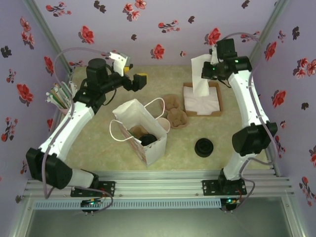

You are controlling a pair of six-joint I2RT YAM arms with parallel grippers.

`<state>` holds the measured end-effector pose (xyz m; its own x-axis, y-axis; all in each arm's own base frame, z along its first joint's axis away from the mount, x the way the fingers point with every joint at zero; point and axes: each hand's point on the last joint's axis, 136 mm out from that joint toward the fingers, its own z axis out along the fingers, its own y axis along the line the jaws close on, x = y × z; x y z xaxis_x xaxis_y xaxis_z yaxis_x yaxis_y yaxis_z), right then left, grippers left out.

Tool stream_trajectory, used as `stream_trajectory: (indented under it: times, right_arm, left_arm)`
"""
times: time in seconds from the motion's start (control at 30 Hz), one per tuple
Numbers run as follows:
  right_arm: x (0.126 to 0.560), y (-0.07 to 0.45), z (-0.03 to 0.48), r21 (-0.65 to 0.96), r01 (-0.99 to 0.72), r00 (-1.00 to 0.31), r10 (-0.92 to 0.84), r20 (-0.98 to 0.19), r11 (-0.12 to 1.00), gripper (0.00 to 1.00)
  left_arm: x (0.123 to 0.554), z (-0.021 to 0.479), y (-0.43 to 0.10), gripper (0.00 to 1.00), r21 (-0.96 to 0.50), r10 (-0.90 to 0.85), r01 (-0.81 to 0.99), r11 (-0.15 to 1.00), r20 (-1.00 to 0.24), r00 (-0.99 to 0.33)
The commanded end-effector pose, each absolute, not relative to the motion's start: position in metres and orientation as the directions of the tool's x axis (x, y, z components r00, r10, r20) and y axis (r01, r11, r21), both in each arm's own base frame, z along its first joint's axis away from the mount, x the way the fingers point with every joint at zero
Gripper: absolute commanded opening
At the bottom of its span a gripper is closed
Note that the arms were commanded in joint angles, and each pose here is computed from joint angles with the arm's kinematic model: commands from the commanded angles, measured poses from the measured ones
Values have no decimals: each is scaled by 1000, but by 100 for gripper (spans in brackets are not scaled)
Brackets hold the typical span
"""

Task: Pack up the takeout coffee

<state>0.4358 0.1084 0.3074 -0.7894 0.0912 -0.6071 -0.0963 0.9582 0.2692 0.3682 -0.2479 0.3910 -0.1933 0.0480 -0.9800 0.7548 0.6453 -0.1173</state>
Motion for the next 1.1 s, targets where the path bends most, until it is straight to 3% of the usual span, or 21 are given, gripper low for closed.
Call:
stream_trajectory:
  times: [0.0,0.33,0.5,0.73,1.07]
  right_arm:
    - [401,131,350,340,-237,-749,52,-661,910,0]
    - [332,172,416,462,-429,-696,42,-717,776,0]
    - [309,191,425,485,-478,-707,7,-708,732,0]
    - [279,214,433,475,-553,-698,-69,-713,685,0]
    - [237,235,447,468,-664,-657,-154,-738,583,0]
  left_arm:
    - [330,428,-260,99,83,116,805,587,-993,18]
    - [258,450,-301,99,274,265,880,387,-948,179]
    - [235,446,-326,99,355,333,887,297,-909,252]
    - [238,429,-354,99,452,466,861,235,-829,308]
    - [252,425,-366,99,477,502,851,221,-803,320]
